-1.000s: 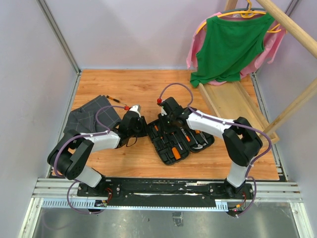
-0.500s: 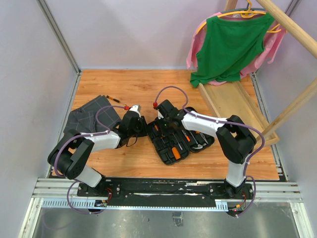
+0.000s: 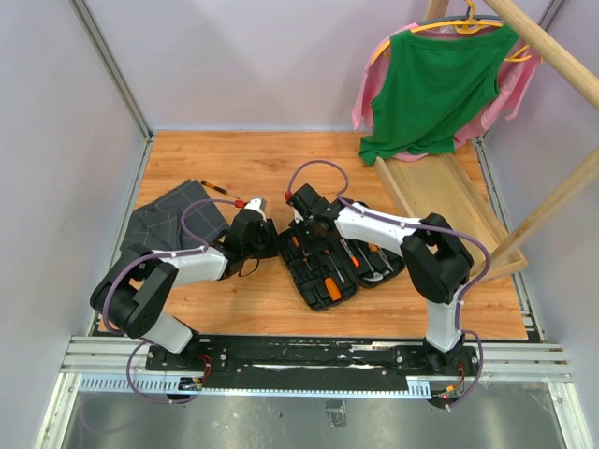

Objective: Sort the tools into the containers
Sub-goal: Place the screwdriver in the storage box.

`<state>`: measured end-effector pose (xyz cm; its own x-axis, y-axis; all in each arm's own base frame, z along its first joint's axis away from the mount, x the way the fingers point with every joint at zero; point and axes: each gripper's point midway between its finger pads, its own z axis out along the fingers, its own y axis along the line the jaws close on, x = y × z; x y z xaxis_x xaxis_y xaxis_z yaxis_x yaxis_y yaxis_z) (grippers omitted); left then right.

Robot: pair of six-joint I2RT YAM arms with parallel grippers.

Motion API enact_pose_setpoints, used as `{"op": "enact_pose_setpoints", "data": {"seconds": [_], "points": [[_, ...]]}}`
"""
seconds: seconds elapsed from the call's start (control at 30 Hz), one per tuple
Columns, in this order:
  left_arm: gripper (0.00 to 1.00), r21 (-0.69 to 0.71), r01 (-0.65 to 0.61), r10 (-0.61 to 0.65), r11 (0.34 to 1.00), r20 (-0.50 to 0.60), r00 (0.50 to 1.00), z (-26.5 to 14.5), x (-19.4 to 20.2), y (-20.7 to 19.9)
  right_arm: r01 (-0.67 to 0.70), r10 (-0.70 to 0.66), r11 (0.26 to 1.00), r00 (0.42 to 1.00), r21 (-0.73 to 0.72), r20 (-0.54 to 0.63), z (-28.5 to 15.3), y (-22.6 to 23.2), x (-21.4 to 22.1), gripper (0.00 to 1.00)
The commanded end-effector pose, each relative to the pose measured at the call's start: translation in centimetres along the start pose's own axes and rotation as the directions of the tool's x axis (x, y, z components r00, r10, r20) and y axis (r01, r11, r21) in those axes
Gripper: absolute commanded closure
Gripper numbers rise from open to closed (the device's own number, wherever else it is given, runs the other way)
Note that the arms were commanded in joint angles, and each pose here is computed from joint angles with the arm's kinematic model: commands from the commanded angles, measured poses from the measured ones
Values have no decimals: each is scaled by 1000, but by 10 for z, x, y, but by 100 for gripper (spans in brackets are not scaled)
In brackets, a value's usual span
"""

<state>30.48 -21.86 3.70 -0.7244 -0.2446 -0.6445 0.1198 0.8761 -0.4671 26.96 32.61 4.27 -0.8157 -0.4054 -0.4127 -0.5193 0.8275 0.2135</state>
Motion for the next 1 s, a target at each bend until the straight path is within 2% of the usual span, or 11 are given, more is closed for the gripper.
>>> {"op": "enact_pose_setpoints", "data": {"seconds": [0.0, 0.27, 0.47, 0.6, 0.73, 0.97], "points": [[71, 31, -33, 33, 999, -1, 999, 3, -1, -7, 33, -7, 992, 979, 124, -206, 22, -15, 45, 99], [72, 39, -49, 49, 998, -2, 999, 2, 0, -10, 51, 42, 976, 908, 210, -416, 51, -31, 120, 99], [72, 43, -54, 54, 998, -6, 999, 3, 1, -12, 74, 52, 969, 872, 235, -487, 58, -41, 158, 99], [72, 38, -63, 63, 997, -2, 998, 3, 0, -11, 75, 9, 978, 918, 197, -397, 44, -30, 128, 99], [73, 23, -56, 56, 998, -5, 998, 5, 2, -8, 70, -45, 993, 968, 95, -245, 20, -3, 67, 86], [73, 11, -65, 65, 998, -6, 998, 6, 0, -6, 90, -91, 995, 996, 38, 6, -35, 16, -21, 83]]}}
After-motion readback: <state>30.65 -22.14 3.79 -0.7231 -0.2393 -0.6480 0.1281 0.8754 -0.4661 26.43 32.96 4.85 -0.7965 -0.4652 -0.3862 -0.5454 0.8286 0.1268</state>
